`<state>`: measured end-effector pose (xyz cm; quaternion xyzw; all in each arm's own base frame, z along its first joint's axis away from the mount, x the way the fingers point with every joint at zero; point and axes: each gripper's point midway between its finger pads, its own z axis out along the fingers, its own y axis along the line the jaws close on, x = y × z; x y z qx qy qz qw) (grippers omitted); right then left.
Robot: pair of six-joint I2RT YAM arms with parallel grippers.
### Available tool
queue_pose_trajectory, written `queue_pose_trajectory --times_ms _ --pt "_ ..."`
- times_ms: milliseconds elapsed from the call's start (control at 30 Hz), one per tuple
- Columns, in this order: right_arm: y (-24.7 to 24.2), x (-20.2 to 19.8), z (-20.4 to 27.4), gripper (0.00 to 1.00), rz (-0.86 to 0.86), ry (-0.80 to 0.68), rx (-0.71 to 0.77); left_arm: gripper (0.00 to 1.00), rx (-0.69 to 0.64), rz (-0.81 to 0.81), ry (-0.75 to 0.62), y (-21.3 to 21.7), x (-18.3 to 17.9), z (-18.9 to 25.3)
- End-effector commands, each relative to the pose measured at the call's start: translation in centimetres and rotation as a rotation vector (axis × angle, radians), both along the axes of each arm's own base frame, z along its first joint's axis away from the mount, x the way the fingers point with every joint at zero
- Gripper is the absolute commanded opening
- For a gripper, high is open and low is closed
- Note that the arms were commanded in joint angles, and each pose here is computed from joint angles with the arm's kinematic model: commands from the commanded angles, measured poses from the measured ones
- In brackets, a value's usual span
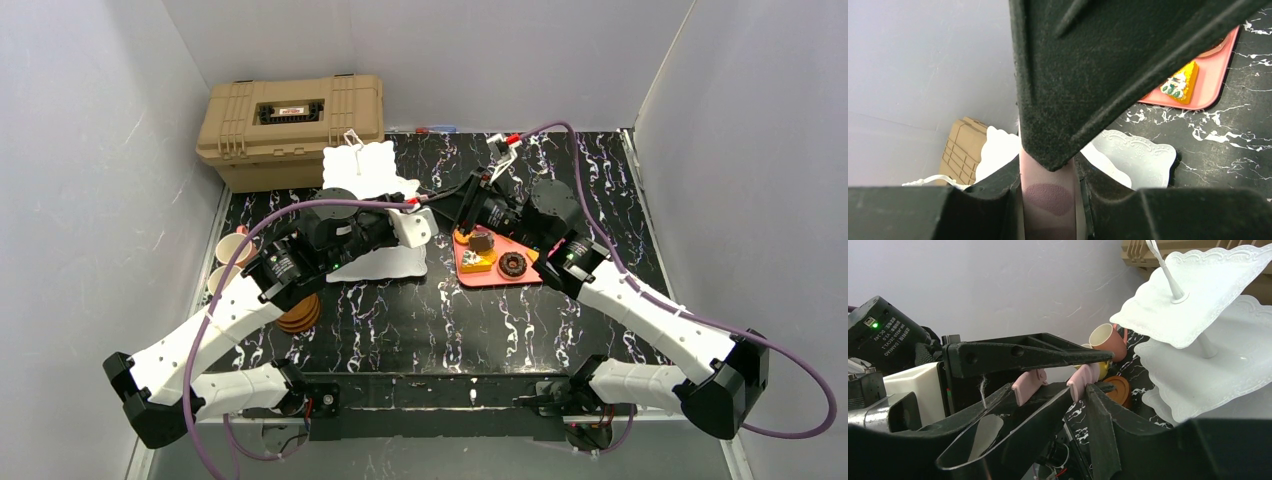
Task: Serve the afternoon tea
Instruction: Adjust the clamp, then pick up the desert from the tray.
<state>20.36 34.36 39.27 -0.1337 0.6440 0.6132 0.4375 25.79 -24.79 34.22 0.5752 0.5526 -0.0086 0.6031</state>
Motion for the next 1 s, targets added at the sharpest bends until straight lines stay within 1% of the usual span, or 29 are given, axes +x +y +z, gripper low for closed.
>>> queue_pose_trajectory --times_ms 0,67,100,167,233,400,433,533,600,667,767,867,967 --pt "0.3 -0.3 1.7 0.57 0.017 -0.039 0.027 0.22 -0.036 -0.118 -0.009 -1.4 -1.9 1.1" --pt "0.2 -0.2 1.2 0.54 0.007 -0.034 0.006 0.27 -0.037 -0.119 -0.005 -1.4 -1.9 1.1" --pt "0.2 -0.1 0.9 0.53 0.002 -0.031 -0.006 0.35 -0.037 -0.113 -0.005 -1.4 -1.8 1.2" --pt "-0.1 0.0 0.3 0.52 -0.016 -0.025 -0.028 0.56 -0.041 -0.099 -0.009 -1.3 -1.6 1.4" --pt "-0.5 0.3 -0.2 0.52 -0.043 -0.026 -0.044 0.65 -0.051 -0.092 0.0 -1.2 -1.6 1.6" --pt "-1.6 1.4 -0.8 0.51 -0.127 -0.054 -0.11 0.96 -0.085 -0.127 0.102 -1.2 -3.4 1.9" --pt "-1.8 1.6 -1.0 0.51 -0.142 -0.063 -0.13 0.98 -0.093 -0.141 0.119 -1.2 -3.9 1.9" --pt "-2.7 2.6 -1.8 0.51 -0.201 -0.091 -0.211 0.98 -0.112 -0.17 0.173 -0.8 -5.4 1.7" --pt "-3.5 3.3 -2.4 0.52 -0.248 -0.119 -0.264 0.98 -0.124 -0.15 0.214 -0.2 -5.9 1.5" --pt "-4.9 4.1 -4.4 0.54 -0.299 -0.112 -0.371 0.98 -0.137 -0.106 0.231 0.4 -5.7 1.7" --pt "-6.7 4.9 -6.6 0.56 -0.361 -0.115 -0.486 0.98 -0.142 -0.029 0.238 1.6 -5.1 2.2" --pt "-8.6 5.1 -8.7 0.58 -0.405 -0.109 -0.567 0.98 -0.164 0.039 0.286 2.7 -4.4 2.5" --pt "-9.9 5.2 -10.4 0.59 -0.436 -0.095 -0.615 0.98 -0.193 0.092 0.331 3.4 -3.7 3.1"
